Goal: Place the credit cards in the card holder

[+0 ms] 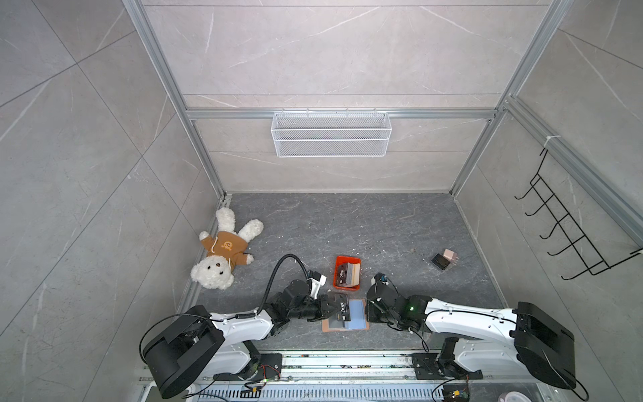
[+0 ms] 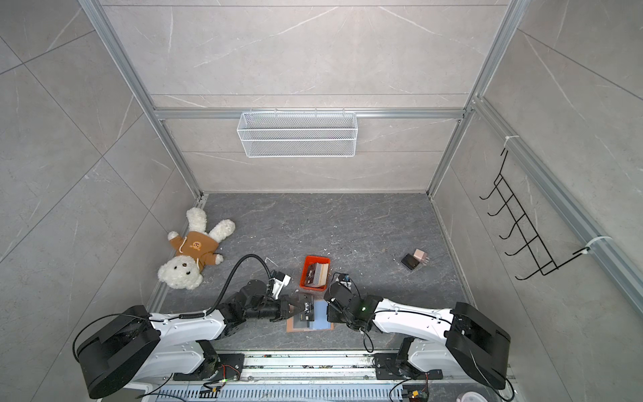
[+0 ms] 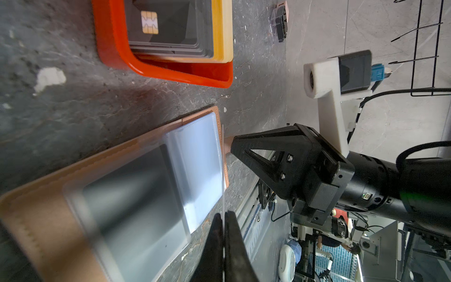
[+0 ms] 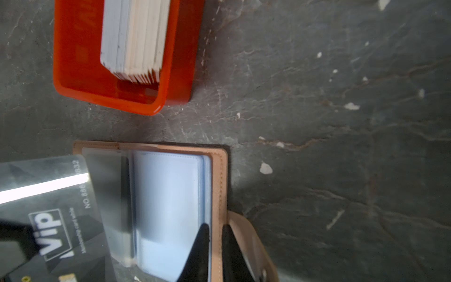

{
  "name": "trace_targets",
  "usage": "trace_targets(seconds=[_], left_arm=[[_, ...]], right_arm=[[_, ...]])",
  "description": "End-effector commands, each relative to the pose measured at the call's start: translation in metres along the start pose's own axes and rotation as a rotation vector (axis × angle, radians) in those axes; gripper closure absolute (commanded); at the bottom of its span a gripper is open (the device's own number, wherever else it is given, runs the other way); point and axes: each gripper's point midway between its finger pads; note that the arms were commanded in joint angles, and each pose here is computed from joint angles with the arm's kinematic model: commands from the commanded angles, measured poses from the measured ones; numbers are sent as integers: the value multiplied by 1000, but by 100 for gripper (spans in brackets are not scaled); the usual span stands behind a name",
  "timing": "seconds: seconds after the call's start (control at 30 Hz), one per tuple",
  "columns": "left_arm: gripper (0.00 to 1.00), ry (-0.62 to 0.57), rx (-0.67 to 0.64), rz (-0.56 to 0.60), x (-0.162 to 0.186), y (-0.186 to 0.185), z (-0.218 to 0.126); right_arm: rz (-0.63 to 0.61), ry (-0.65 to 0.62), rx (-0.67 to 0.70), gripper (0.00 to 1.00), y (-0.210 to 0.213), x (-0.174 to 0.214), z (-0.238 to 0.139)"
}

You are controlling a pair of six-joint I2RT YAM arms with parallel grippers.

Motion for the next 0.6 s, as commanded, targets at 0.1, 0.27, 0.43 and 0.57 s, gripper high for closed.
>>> trace_targets(seconds=[0.1,0.27,0.43,0.57], left_arm=[[99,11,38,50,0,-8,3],[100,16,23,29,3,-1,5],[100,28,10,18,6,4,6],[100,41,8,7,9,7,8]], right_arm=[[-27,2,46,85,-2,1,1],[-41,8,77,85,-5,3,3],[-46,13,94,86,-8,5,4],[-50,10,107,87,-11,5,5]])
Point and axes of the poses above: each gripper's point midway between its finger pads, its own z axis out along the fingers, its own y axis along the line the jaws close on, x = y × z, and after that the axes turned 6 degrees about z, right-handed
